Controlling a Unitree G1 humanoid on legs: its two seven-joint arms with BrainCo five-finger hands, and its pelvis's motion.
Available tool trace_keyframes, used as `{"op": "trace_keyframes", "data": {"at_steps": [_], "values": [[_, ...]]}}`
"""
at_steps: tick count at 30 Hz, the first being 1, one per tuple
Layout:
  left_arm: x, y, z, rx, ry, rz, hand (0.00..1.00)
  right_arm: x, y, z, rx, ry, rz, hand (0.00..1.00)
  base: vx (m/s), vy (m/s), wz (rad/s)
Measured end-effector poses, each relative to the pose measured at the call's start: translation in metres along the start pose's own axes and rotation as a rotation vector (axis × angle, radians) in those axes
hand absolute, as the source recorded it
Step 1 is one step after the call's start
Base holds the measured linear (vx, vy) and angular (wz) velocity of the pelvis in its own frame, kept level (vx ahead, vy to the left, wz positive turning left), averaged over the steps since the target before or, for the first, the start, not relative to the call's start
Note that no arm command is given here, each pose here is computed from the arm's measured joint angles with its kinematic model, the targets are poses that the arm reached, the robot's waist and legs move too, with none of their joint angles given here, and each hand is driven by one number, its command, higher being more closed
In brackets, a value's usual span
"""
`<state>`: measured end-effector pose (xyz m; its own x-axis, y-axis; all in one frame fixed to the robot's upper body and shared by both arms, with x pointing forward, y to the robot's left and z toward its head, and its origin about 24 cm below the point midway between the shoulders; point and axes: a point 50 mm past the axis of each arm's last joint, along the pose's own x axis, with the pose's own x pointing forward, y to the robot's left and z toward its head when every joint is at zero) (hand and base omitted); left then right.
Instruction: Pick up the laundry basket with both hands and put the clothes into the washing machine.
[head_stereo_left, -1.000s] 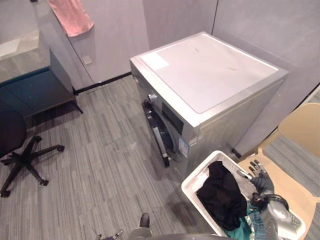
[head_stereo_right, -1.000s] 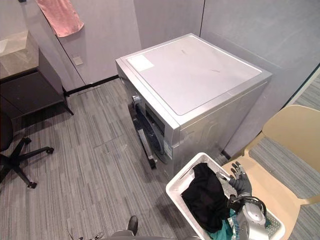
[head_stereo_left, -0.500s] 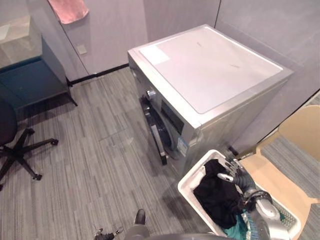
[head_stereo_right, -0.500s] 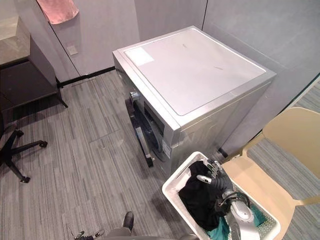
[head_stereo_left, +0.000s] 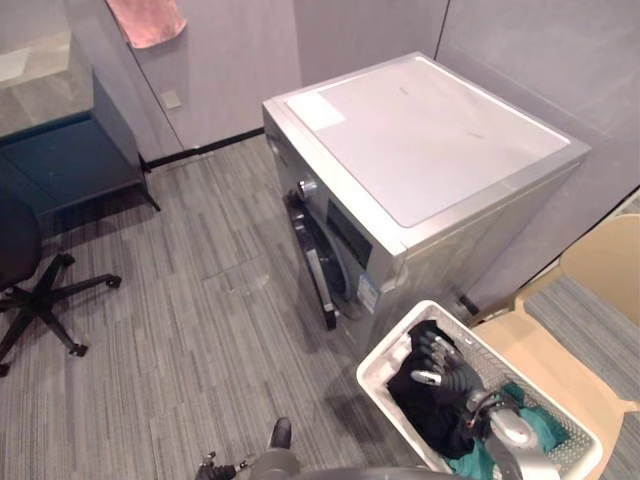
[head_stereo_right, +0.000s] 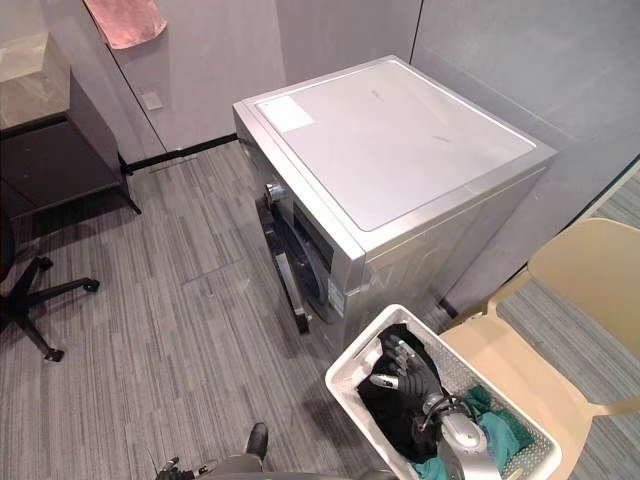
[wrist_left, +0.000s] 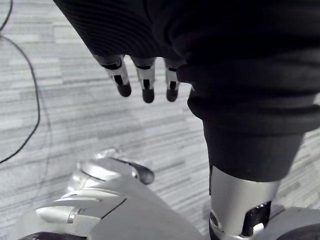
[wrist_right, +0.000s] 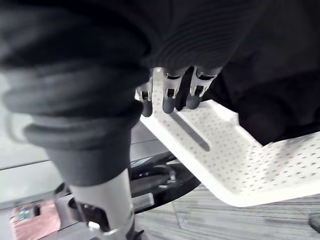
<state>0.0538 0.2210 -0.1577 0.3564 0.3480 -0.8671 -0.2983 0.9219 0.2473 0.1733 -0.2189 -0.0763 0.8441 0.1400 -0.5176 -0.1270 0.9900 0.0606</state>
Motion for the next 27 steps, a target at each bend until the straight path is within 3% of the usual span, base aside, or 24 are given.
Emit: {"op": "trace_keyframes", "data": {"at_steps": [4, 13, 18, 27], "values": [[0.0, -0.002, 0.001, 0.022, -0.009, -0.012, 0.0, 0.008, -0.015, -0.014, -0.024, 0.107, -0.07, 0.0, 0.0, 0.001, 0.02], [-0.001, -0.007, 0.003, 0.025, -0.017, -0.028, 0.0, 0.018, -0.095, 0.011, 0.255, 0.141, -0.588, 0.0, 0.0, 0.007, 0.16], [-0.002, -0.011, -0.001, -0.016, -0.005, -0.017, 0.0, 0.029, -0.113, 0.056, 0.4, 0.015, -0.732, 0.0, -0.02, 0.013, 0.04], [-0.007, -0.026, -0.001, -0.068, -0.011, 0.0, 0.0, 0.007, -0.148, 0.099, 0.827, -0.263, -0.985, 0.0, 0.0, -0.008, -0.02]]}}
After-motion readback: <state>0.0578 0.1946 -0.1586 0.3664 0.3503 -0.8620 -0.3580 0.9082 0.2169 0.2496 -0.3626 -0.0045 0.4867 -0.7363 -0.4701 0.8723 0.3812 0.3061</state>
